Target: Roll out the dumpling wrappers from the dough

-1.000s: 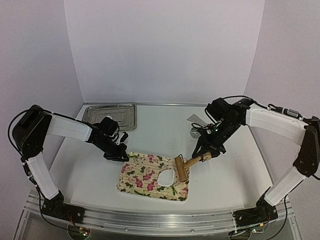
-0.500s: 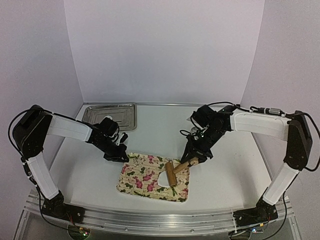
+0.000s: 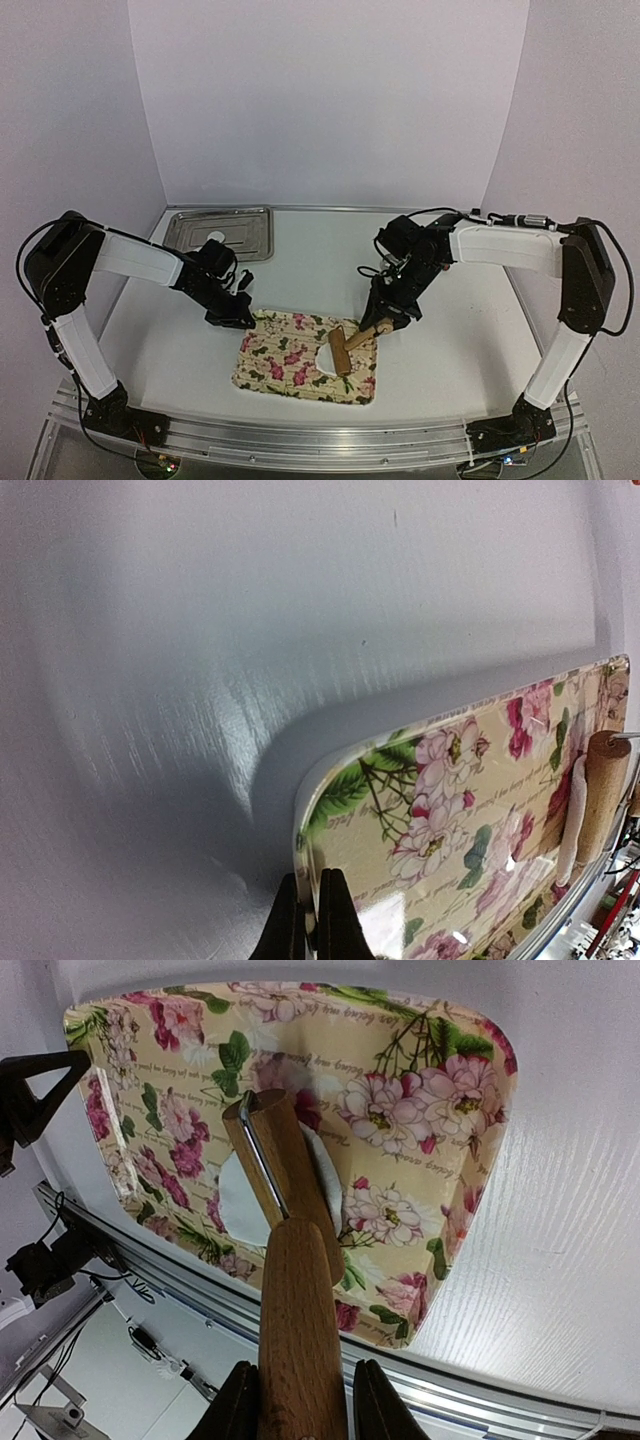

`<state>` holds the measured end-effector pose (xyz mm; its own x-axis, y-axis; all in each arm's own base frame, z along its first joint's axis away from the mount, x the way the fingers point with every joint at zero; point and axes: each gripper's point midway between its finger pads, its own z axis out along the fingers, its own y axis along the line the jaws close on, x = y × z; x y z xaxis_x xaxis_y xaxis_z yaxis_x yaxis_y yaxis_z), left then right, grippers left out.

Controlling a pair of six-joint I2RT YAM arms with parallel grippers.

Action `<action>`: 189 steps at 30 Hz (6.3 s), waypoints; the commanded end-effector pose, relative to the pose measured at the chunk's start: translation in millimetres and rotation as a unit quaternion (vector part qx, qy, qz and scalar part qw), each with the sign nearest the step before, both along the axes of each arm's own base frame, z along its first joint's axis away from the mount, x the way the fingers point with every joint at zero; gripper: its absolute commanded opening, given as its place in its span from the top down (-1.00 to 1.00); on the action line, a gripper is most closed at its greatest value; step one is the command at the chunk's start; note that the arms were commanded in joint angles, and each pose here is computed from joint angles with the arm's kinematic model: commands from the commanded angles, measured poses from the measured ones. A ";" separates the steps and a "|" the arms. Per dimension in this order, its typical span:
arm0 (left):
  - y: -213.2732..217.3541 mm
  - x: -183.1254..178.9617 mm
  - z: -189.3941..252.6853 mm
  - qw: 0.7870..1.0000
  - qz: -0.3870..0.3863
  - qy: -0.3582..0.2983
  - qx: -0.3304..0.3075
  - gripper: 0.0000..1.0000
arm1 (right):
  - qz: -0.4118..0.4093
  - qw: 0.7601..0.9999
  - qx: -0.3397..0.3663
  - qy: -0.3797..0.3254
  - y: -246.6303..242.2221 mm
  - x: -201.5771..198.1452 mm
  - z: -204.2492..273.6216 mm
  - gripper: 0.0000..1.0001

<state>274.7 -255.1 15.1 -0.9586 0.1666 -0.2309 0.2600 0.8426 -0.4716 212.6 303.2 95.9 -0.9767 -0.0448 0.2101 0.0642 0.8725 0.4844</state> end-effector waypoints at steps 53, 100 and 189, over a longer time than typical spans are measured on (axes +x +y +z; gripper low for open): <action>-7.2 5.3 11.7 0.999 0.004 -0.015 -0.028 1.00 | 0.051 0.936 -0.342 0.065 -78.6 -66.6 -129.5 1.00; 22.4 7.9 10.0 0.997 0.053 -0.035 0.037 1.00 | 0.075 0.941 -0.330 0.006 -43.3 -40.3 -102.8 1.00; 43.6 -1.0 10.8 0.994 0.096 -0.034 0.041 1.00 | 0.032 0.935 -0.348 0.051 -116.6 -36.8 -103.0 1.00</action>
